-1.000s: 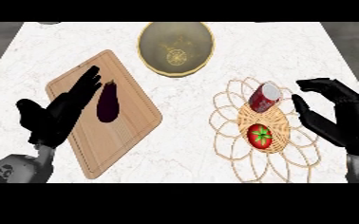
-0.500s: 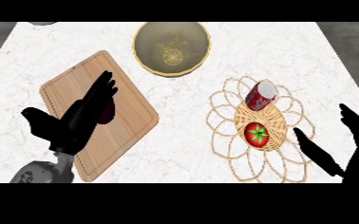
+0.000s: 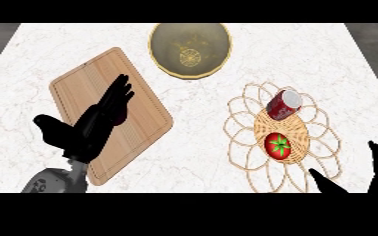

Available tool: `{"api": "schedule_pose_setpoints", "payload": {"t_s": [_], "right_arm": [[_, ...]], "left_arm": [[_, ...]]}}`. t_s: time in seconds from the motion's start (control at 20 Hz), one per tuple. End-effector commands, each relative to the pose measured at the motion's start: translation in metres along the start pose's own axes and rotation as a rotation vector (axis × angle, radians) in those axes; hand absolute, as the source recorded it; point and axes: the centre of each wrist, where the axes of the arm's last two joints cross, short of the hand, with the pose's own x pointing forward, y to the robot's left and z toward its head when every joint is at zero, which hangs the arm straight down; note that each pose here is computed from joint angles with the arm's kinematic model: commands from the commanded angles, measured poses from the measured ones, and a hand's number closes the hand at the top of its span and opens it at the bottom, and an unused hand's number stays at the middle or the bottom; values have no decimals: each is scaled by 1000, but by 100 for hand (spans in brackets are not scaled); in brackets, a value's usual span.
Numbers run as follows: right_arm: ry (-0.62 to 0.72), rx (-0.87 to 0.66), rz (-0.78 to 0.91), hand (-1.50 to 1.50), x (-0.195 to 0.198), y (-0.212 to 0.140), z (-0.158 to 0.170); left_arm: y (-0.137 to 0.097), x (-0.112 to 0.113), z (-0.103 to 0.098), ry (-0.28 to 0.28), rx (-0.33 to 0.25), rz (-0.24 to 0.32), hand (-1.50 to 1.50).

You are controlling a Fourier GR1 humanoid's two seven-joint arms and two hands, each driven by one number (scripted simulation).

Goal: Pick the tomato from the placemat and place it in the bowl

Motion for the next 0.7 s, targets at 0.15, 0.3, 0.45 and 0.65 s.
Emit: {"api": "schedule_pose_setpoints", "payload": {"t_s": [0.15,0.3,0.45,0.65], "right_arm": [[240,127,167,-150,29,-1,15],[311,165,166,-150,68,-1,17],[397,170,201,-150,97,-3,12],[501,209,274,-150,109,3,18]], "left_arm": [[-12,-7,-1,-1,-35,8,0],[-16,-10,-6,19,-52,9,0],[-21,1,-12,-10,-62,9,0],[-20,-13,-4,-1,-59,6,0]]}}
